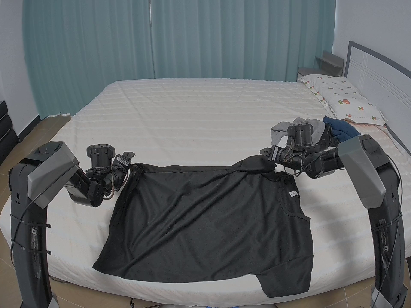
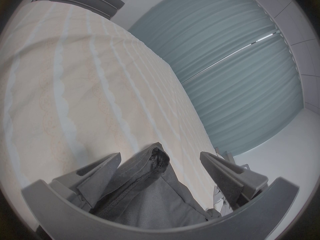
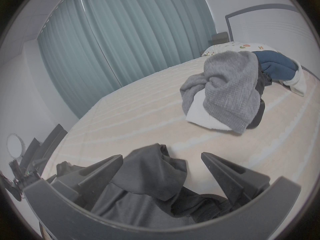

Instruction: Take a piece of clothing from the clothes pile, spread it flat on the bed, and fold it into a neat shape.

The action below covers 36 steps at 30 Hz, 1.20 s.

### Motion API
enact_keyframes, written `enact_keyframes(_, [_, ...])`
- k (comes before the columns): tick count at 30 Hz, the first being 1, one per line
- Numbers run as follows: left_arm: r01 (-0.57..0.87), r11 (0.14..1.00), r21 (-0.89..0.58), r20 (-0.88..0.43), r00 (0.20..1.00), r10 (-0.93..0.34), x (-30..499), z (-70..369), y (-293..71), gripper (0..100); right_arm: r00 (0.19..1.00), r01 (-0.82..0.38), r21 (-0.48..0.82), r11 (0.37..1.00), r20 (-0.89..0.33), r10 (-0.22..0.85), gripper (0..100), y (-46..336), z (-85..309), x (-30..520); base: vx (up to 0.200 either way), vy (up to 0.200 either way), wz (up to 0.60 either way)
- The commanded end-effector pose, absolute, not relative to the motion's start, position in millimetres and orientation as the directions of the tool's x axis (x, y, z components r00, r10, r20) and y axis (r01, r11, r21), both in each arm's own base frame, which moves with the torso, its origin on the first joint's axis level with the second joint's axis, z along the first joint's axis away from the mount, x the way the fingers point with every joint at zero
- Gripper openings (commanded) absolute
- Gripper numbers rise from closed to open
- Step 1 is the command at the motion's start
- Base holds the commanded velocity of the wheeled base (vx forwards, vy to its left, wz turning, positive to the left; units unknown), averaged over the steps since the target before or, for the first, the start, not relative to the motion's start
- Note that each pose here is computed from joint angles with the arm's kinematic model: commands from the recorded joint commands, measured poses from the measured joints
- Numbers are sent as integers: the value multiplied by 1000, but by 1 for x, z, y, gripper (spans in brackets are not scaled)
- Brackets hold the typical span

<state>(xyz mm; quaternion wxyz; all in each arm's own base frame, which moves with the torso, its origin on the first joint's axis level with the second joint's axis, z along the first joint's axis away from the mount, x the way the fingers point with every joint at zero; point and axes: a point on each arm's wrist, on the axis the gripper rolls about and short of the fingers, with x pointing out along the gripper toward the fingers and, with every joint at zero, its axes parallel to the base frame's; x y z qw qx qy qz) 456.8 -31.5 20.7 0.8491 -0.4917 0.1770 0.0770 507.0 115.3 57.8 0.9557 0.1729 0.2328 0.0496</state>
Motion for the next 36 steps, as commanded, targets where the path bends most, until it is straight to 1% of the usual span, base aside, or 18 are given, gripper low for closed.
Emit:
enact_keyframes(1, [-305, 513, -802, -380, 924, -44, 458, 18, -32, 100, 884, -12, 353, 935, -433, 175, 100, 122, 54, 511, 0, 0, 0])
enact_keyframes(9, [-306, 514, -801, -381, 923, -44, 458, 16, -32, 100, 860, 3, 355, 935, -478, 178, 100, 132, 26, 517, 0, 0, 0])
enact_keyframes(13, [-306, 514, -801, -381, 923, -44, 458, 16, -32, 100, 860, 6, 359, 933, -478, 178, 100, 133, 21, 520, 0, 0, 0])
enact_keyframes(14, [-305, 514, -802, -380, 924, -44, 458, 17, -32, 100, 865, 7, 363, 932, -470, 177, 0, 132, 21, 522, 0, 0, 0])
enact_keyframes(21, [-304, 514, -802, -378, 925, -44, 459, 17, -32, 100, 874, 16, 398, 917, -452, 180, 0, 133, 29, 525, 0, 0, 0])
enact_keyframes(22, [-303, 515, -801, -378, 925, -44, 459, 17, -32, 100, 889, 14, 411, 912, -423, 177, 0, 131, 32, 530, 0, 0, 0])
enact_keyframes(23, [-303, 515, -801, -378, 925, -44, 459, 17, -32, 100, 889, 19, 412, 911, -425, 174, 0, 130, 29, 531, 0, 0, 0])
enact_keyframes(25, [-304, 514, -802, -378, 925, -44, 459, 17, -32, 100, 914, 6, 438, 899, -367, 173, 0, 128, 34, 534, 0, 0, 0])
enact_keyframes(26, [-304, 514, -802, -378, 925, -44, 459, 17, -32, 100, 914, 6, 438, 899, -367, 173, 0, 128, 34, 534, 0, 0, 0])
enact_keyframes(28, [-303, 514, -803, -377, 925, -44, 460, 17, -32, 100, 947, -41, 454, 890, -265, 179, 0, 128, 40, 538, 0, 0, 0])
enact_keyframes(30, [-303, 515, -801, -378, 925, -44, 460, 16, -32, 100, 959, -69, 461, 885, -215, 187, 0, 127, 42, 540, 0, 0, 0])
enact_keyframes(33, [-303, 515, -801, -378, 925, -44, 459, 16, -32, 100, 965, -80, 460, 885, -188, 185, 0, 124, 42, 542, 0, 0, 0])
enact_keyframes(36, [-303, 515, -801, -378, 925, -44, 460, 16, -32, 100, 964, -80, 391, 917, -204, 171, 0, 114, 23, 546, 0, 0, 0])
